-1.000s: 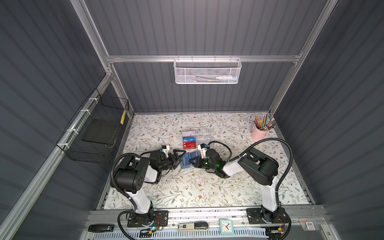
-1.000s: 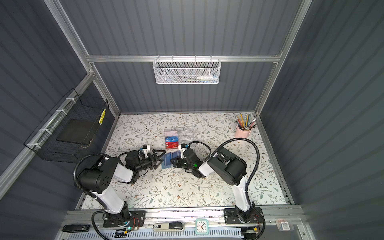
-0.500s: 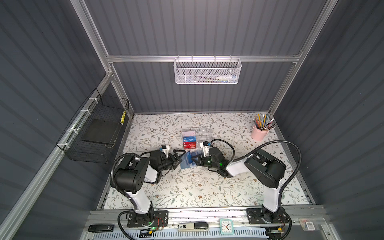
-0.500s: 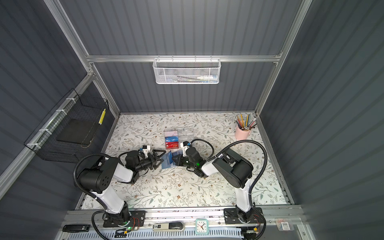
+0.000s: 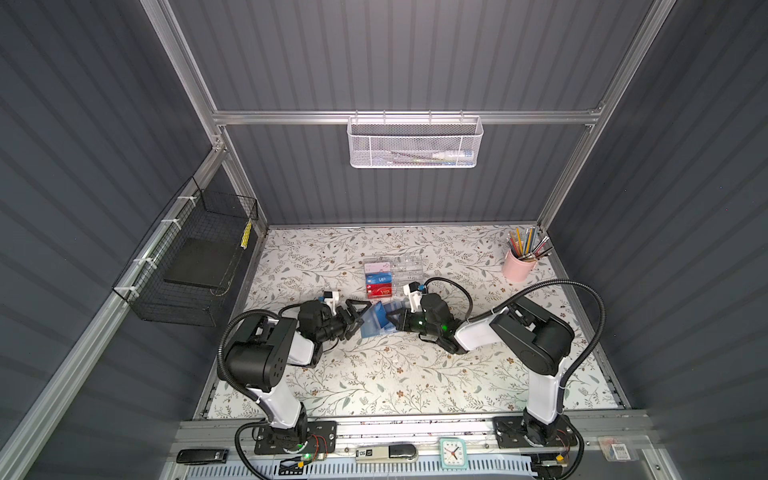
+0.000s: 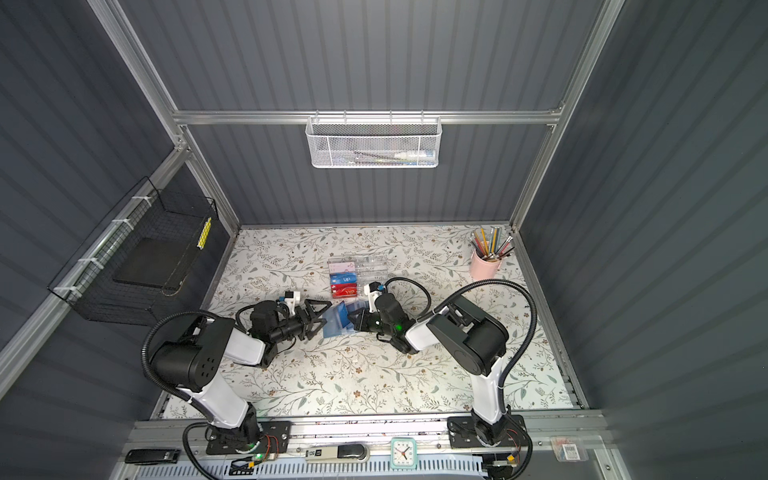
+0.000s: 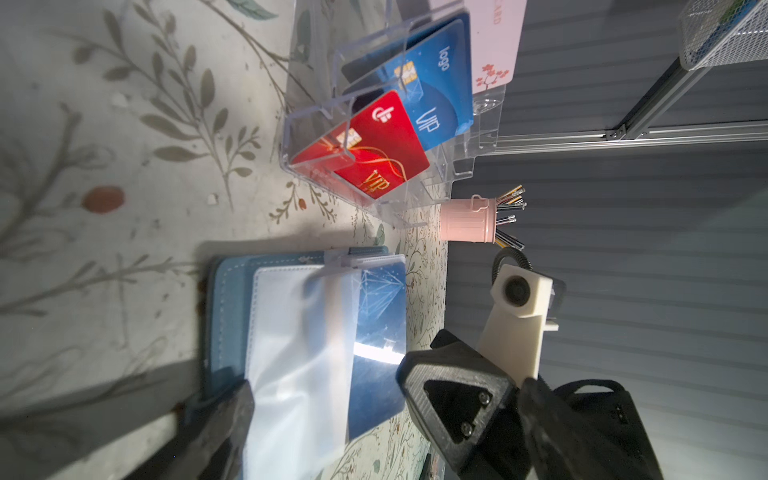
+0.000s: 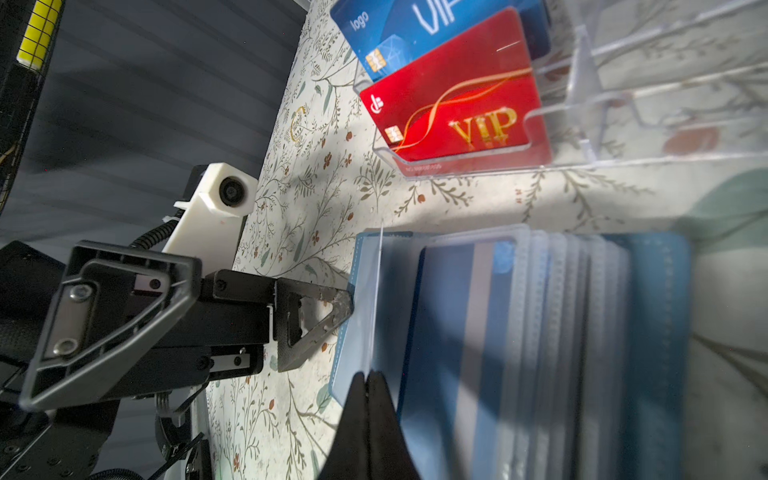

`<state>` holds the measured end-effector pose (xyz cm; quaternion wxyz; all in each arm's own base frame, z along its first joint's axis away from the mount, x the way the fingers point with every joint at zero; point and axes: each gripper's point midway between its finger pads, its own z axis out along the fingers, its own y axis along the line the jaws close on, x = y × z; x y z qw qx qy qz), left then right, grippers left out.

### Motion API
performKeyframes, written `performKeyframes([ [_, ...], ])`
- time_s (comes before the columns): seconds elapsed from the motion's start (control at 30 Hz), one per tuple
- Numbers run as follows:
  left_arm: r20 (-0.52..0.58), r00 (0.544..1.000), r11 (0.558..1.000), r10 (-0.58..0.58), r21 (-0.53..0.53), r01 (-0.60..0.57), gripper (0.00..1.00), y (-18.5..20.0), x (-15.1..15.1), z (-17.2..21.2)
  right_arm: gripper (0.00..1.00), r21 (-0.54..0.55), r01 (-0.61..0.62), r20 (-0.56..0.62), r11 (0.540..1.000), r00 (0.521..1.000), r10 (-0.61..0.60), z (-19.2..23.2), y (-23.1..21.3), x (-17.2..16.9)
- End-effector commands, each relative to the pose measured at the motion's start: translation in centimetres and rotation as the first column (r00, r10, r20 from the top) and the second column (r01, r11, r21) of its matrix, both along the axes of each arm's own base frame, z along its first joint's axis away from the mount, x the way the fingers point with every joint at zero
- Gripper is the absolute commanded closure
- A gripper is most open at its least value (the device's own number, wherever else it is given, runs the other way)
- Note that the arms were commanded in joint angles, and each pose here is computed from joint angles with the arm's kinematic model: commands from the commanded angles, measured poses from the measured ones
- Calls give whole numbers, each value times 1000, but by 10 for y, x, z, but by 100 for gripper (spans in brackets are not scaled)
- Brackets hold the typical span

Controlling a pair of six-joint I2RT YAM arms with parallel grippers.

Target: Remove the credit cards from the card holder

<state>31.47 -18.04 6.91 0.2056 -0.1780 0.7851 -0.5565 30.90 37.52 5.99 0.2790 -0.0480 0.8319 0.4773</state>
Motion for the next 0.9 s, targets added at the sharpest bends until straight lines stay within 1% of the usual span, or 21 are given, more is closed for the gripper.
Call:
performKeyframes([
  [0.0, -92, 996, 999, -12, 42, 16, 0, 3, -12, -13, 100, 11, -10, 15, 1000, 1000, 10, 6, -3, 0],
  [0.13, -52, 998, 998, -26, 55, 29, 0, 2, -10, 13, 100, 18, -11, 16, 1000, 1000, 11, 7, -5, 0],
  [0.27, -10, 1000, 999, -23, 43, 24, 0, 1, -4, 42, 100, 26, -12, 21, 1000, 1000, 12, 10, -7, -1],
  [0.4, 17, 999, 998, -35, 48, 34, 0, -7, 2, 58, 100, 23, -9, 20, 1000, 1000, 9, 10, -9, 0],
  [0.53, 19, 998, 996, -66, 67, 64, 0, -25, 5, 53, 100, 23, -9, 22, 1000, 1000, 8, 10, -10, 0],
  [0.63, 4, 997, 995, -76, 59, 75, 0, -34, 7, 42, 100, 20, -7, 23, 1000, 1000, 6, 10, -11, 0],
  [0.7, -5, 998, 996, -68, 56, 68, 0, -34, 8, 35, 100, 14, -7, 20, 1000, 1000, 6, 8, -12, 0],
  [0.87, -22, 997, 993, -71, 91, 72, 0, -31, 3, 21, 100, 2, -4, 18, 1000, 1000, 4, 6, -15, 1],
])
